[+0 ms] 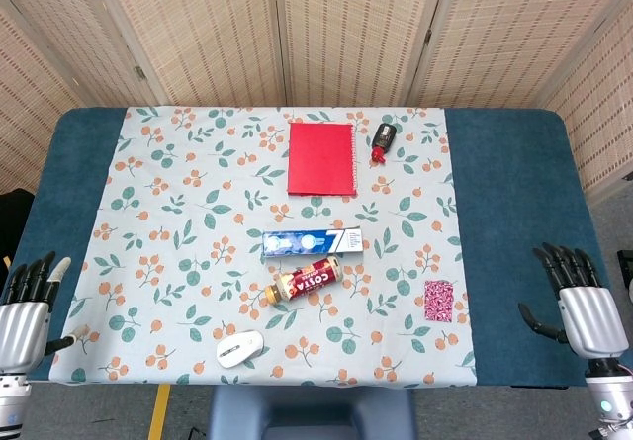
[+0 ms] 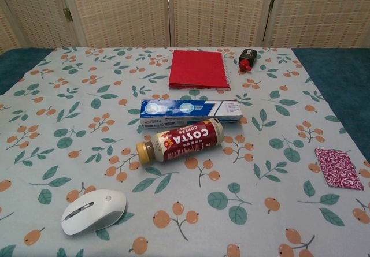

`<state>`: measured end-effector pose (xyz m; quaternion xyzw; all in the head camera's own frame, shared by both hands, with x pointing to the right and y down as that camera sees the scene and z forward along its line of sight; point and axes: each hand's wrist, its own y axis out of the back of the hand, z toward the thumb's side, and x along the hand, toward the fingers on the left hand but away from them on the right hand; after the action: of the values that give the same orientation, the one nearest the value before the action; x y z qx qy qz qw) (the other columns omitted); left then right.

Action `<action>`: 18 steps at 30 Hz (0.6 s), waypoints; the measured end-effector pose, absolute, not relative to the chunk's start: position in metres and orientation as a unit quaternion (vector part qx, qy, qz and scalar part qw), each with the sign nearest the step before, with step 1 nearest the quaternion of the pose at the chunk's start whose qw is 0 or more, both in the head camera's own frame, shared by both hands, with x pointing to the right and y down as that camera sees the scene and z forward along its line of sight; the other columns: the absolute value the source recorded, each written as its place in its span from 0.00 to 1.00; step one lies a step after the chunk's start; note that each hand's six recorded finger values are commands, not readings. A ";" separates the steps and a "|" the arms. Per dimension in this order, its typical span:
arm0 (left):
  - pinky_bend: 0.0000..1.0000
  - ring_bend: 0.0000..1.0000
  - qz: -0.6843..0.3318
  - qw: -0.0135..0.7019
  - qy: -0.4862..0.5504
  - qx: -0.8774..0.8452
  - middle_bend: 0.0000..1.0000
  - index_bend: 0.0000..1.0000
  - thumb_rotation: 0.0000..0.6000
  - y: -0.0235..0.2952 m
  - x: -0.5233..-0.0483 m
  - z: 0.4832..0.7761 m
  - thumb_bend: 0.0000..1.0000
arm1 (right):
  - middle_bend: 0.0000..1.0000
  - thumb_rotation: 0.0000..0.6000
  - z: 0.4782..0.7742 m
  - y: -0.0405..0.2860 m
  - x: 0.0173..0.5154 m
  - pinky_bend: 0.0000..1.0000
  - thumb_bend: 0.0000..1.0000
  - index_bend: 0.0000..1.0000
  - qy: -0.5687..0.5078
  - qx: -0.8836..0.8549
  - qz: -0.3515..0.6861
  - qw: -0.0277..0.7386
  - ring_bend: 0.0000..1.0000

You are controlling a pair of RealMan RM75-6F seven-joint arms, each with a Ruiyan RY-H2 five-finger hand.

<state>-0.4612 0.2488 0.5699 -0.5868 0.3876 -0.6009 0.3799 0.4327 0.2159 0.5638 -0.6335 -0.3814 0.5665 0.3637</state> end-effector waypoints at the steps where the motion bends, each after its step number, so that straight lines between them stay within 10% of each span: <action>1: 0.00 0.00 -0.602 0.379 0.387 -0.587 0.00 0.03 1.00 0.249 -0.461 0.570 0.18 | 0.10 0.71 0.564 0.216 0.433 0.00 0.38 0.09 -0.381 -0.635 0.565 0.364 0.05; 18: 0.00 0.00 -0.605 0.366 0.384 -0.593 0.00 0.04 1.00 0.257 -0.463 0.568 0.18 | 0.08 0.71 0.594 0.223 0.410 0.00 0.37 0.27 -0.332 -0.690 0.563 0.311 0.00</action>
<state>-0.4632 0.2567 0.5676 -0.5933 0.3845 -0.6050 0.3662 0.4096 0.2234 0.5944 -0.6897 -0.3324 0.5632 0.3108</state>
